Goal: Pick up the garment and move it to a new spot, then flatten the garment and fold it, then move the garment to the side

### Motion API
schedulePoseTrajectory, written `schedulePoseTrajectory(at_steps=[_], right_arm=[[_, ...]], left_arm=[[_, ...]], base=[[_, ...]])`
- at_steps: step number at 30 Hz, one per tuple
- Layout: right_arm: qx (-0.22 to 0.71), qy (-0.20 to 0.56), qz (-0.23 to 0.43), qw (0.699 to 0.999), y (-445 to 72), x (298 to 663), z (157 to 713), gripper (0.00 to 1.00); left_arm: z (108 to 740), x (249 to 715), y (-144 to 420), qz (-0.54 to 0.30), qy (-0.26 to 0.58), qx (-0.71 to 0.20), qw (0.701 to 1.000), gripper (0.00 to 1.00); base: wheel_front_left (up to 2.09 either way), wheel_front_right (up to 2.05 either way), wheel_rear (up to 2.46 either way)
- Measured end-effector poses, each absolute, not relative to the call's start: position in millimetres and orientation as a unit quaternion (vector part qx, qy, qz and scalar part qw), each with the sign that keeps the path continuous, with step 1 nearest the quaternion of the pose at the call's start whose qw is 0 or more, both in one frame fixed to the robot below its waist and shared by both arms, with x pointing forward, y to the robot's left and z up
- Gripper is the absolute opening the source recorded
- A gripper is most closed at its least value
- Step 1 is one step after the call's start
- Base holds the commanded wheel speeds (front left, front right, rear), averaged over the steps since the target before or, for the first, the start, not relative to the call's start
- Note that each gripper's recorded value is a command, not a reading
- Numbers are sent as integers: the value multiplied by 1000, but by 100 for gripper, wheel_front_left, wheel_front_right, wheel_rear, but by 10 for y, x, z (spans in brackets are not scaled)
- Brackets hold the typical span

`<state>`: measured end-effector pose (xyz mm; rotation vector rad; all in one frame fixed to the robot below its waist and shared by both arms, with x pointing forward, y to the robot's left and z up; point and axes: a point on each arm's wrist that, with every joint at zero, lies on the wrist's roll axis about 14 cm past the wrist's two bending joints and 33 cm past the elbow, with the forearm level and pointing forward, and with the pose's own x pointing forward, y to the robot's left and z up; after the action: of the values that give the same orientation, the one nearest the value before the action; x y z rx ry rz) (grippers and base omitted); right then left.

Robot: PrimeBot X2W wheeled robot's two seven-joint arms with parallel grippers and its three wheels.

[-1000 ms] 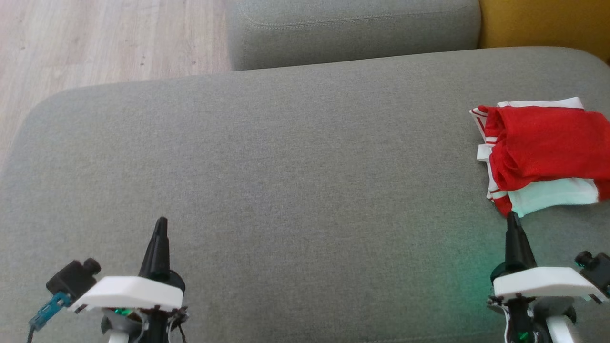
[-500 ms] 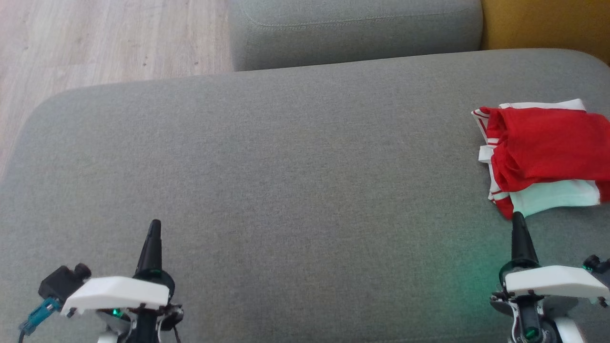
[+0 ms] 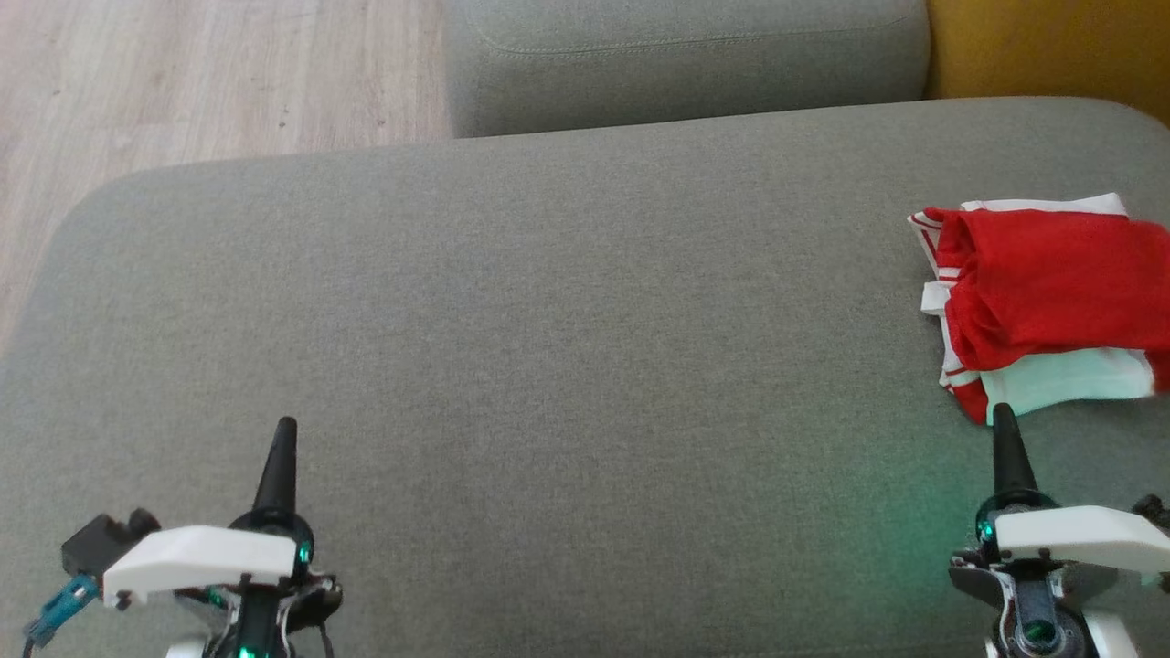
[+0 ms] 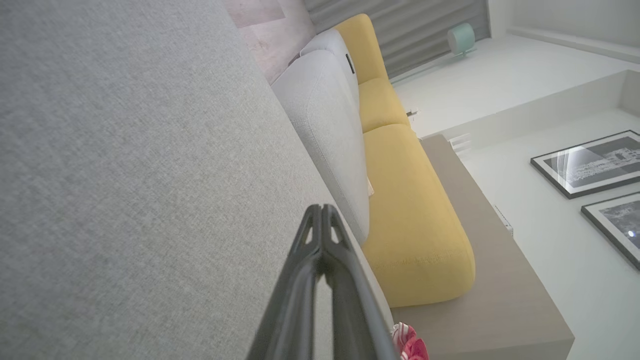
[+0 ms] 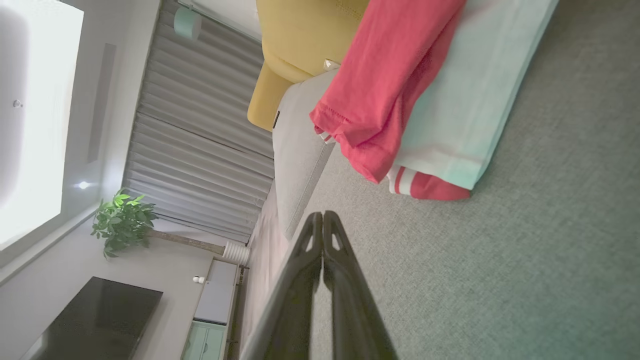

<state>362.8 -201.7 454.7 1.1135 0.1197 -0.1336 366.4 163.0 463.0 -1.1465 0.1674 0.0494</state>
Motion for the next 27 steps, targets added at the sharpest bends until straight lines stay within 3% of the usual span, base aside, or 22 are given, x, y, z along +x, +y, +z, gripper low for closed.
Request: schedulePoseTrajectory(at_steps=[27], right_arm=[[645, 38, -55, 761, -2043, 3696, 4665, 0]], left_arm=[[4678, 3693, 1781, 31, 62, -651, 756, 0]], base=[[0, 0, 0]])
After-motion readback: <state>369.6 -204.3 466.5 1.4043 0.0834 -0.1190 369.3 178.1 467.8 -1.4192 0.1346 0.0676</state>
